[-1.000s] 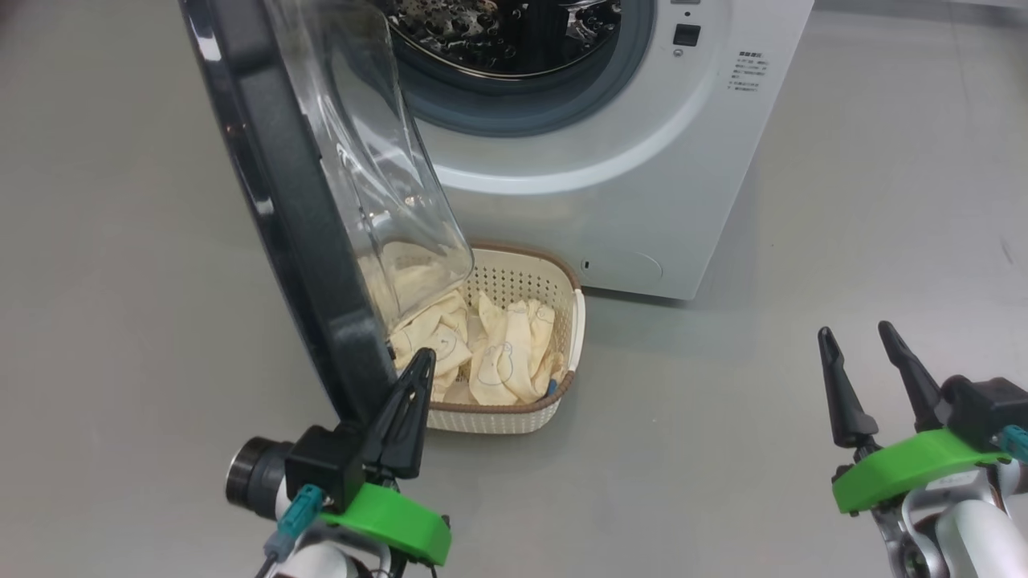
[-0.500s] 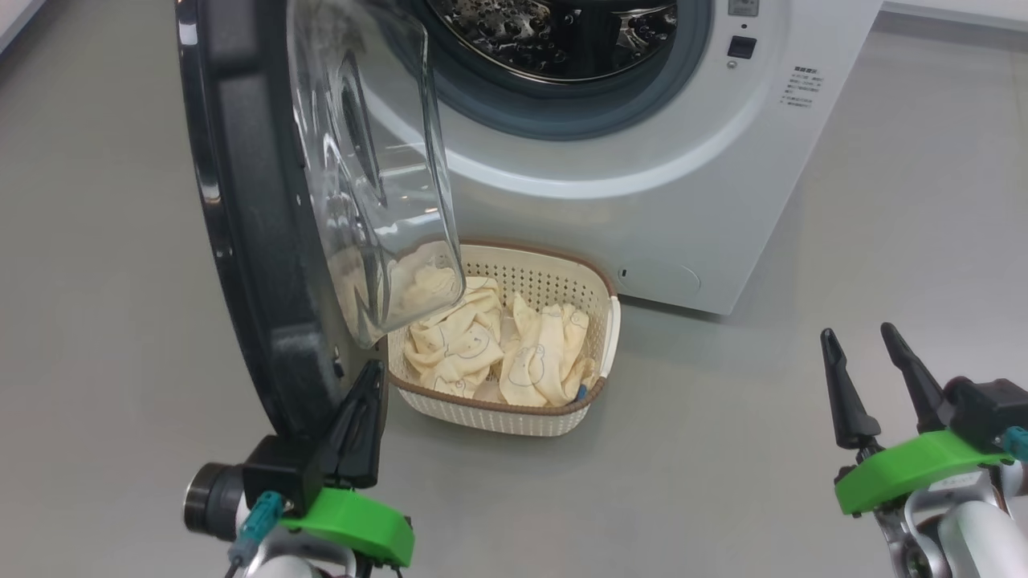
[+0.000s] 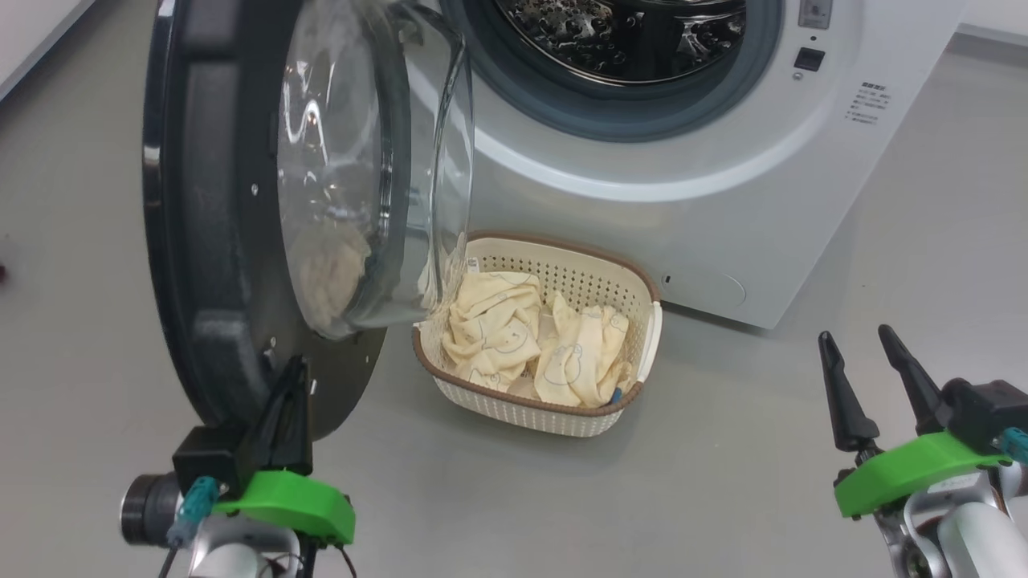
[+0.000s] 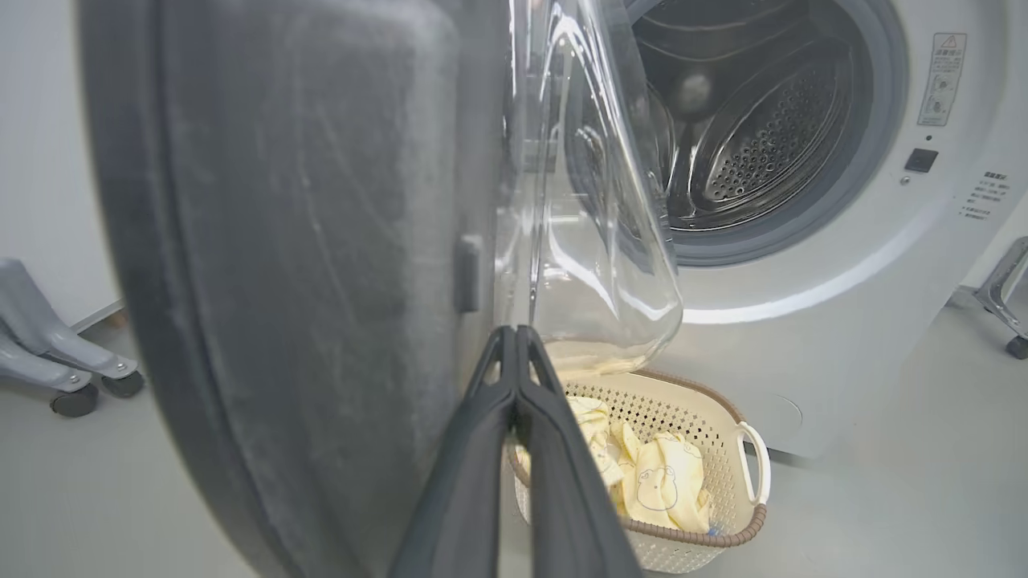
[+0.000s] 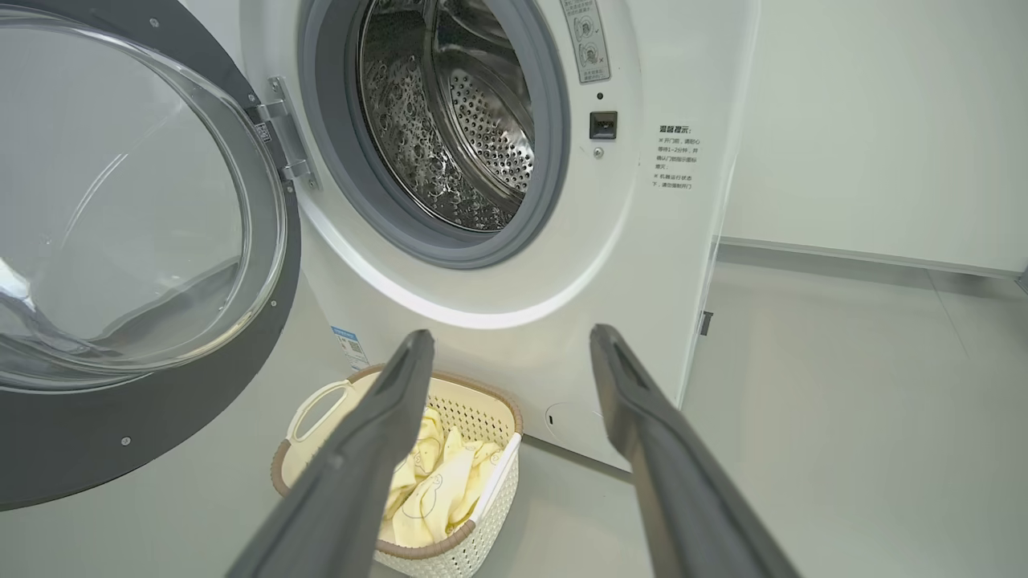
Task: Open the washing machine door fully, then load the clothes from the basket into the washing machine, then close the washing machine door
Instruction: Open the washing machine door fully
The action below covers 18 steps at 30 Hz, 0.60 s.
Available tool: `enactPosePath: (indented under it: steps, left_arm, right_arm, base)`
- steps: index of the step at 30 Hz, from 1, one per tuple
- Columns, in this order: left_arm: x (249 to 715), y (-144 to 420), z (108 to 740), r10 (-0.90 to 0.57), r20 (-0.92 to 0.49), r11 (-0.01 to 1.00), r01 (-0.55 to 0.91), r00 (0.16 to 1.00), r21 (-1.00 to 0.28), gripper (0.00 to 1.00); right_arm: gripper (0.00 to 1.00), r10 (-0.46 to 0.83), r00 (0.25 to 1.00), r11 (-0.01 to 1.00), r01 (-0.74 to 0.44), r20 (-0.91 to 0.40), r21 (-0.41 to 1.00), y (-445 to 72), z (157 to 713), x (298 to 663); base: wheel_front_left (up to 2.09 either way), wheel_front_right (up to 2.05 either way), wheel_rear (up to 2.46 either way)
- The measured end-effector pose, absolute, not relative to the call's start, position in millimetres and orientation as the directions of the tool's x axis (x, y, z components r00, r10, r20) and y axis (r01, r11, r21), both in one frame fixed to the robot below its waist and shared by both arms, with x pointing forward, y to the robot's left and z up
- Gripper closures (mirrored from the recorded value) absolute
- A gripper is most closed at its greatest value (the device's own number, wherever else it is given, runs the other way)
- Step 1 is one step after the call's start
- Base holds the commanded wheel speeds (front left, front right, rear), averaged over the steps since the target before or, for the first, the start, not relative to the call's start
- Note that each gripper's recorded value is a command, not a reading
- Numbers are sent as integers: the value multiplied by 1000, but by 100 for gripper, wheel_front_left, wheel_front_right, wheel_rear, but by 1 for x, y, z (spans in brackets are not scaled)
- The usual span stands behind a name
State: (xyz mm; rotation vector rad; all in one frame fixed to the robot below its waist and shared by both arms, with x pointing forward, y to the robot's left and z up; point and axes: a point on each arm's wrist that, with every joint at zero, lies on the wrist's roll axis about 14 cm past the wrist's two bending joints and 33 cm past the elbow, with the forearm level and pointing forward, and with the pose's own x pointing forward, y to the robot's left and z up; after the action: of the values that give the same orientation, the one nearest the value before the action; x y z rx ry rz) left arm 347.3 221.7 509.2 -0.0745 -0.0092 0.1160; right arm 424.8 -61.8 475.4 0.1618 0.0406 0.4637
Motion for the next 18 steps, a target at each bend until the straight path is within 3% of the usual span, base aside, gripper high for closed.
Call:
enactPosePath:
  steps: [18]
  left_arm:
    - [356, 326, 494, 387, -53, 919, -389, 921, -57, 100]
  right_arm:
    - [0, 503, 863, 859, -491, -55, 145, -55, 452, 441]
  base:
    - [0, 0, 0]
